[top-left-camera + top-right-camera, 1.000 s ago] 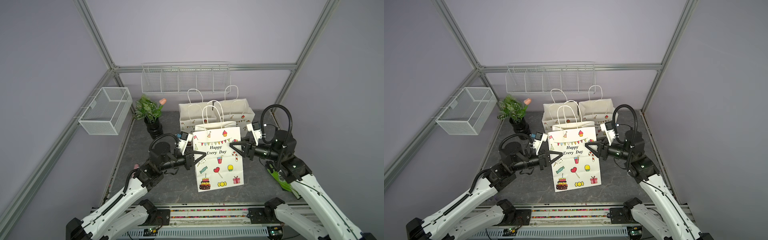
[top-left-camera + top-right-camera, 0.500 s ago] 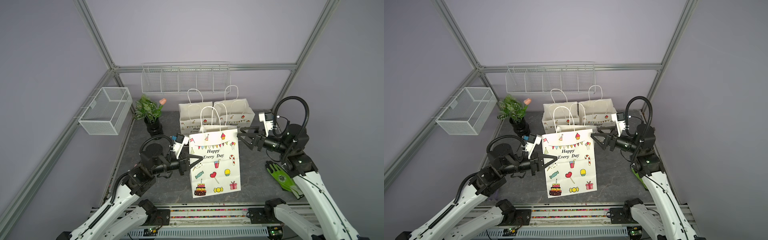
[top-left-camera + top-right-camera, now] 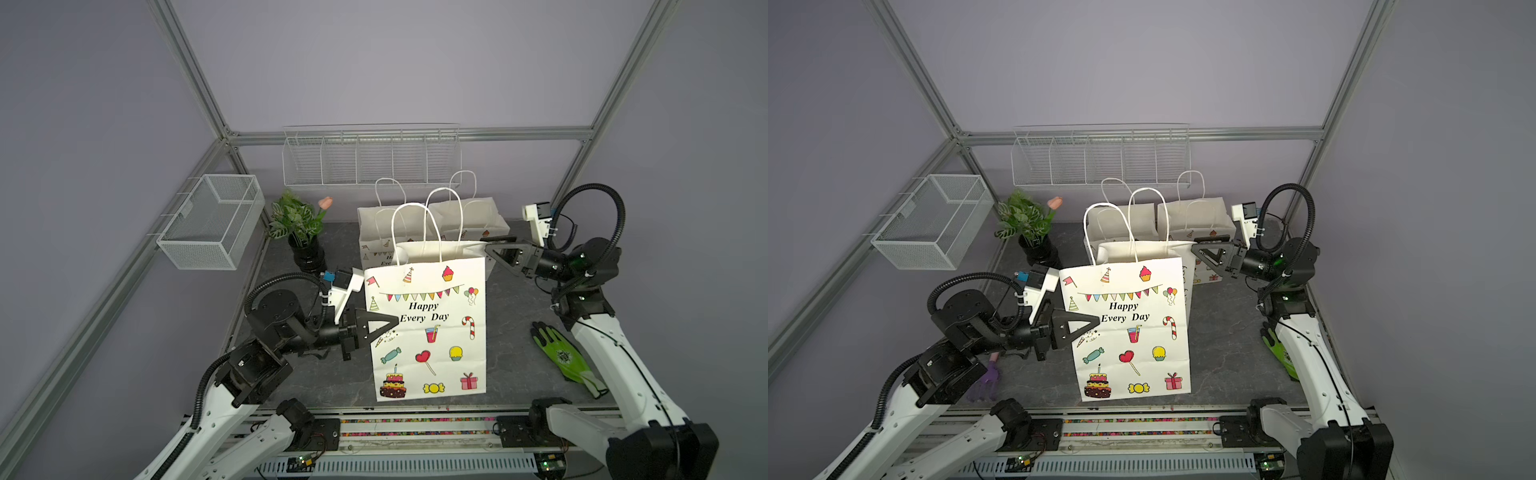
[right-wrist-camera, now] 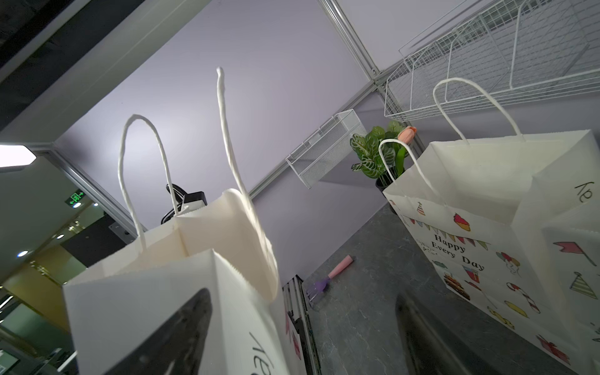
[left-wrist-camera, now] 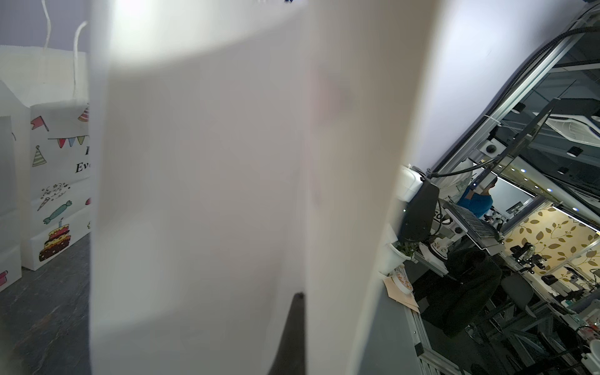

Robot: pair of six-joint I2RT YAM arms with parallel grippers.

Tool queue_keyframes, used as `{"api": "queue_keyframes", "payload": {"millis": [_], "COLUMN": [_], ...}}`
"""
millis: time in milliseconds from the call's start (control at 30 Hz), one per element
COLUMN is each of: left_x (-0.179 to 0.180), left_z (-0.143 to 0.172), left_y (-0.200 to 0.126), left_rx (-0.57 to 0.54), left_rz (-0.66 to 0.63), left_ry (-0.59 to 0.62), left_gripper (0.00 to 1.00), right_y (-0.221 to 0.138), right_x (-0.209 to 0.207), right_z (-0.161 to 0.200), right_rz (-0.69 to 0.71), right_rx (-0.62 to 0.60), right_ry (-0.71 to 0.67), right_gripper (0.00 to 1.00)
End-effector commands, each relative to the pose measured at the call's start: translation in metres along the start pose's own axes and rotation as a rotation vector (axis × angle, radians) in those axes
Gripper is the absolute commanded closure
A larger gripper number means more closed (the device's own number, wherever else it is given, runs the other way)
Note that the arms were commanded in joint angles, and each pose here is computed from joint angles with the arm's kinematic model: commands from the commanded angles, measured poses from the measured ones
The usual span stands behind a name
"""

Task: Put away the paper bag
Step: Press the paper bag.

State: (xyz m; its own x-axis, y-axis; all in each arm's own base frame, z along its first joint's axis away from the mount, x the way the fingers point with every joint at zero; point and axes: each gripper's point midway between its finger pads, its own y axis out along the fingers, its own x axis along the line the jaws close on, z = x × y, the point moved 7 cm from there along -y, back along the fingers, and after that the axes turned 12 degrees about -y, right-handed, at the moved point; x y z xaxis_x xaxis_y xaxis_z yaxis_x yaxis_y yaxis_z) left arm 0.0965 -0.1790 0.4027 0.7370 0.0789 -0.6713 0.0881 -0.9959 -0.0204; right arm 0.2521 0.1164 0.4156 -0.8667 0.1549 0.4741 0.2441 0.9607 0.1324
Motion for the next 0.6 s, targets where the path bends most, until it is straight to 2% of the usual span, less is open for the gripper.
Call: {"api": "queue_keyframes", "payload": {"millis": [0,167,300,433,567], "left_x": [-0.008,0.003,0.013,0.02,0.026], "left_z": [-0.004,-0.007,-0.013,-0.016,-0.017], "left_y": [-0.002,0.003,0.007,0.007,0.012], "left_rx": [0.003,-0.015,-0.039,-0.069,-0.065], "left_rz": [0.015,-0.051,-0.118,-0.176,-0.182], "left_ry": [0.016,0.013,0.014,0.029,0.019], "left_gripper": [1.0,1.0,1.0,1.0,1.0], "right_y": [0.002,0.022,0.027,0.02,0.022], "right_x": [0.035,0.071,0.087,0.099,0.089], "right_z": [-0.013,-0.004,0.019,0.025,0.032], "right_rz": [-0.16,-0.286,-0.278,-0.283,-0.247], "right_rx": [-0.003,0.087,0.177,0.188,0.202], "right_ry": [-0.061,-0.111,-0.133,-0.132,-0.101], "right_gripper": [0.11,0.11,0.11,0.11,0.11]}}
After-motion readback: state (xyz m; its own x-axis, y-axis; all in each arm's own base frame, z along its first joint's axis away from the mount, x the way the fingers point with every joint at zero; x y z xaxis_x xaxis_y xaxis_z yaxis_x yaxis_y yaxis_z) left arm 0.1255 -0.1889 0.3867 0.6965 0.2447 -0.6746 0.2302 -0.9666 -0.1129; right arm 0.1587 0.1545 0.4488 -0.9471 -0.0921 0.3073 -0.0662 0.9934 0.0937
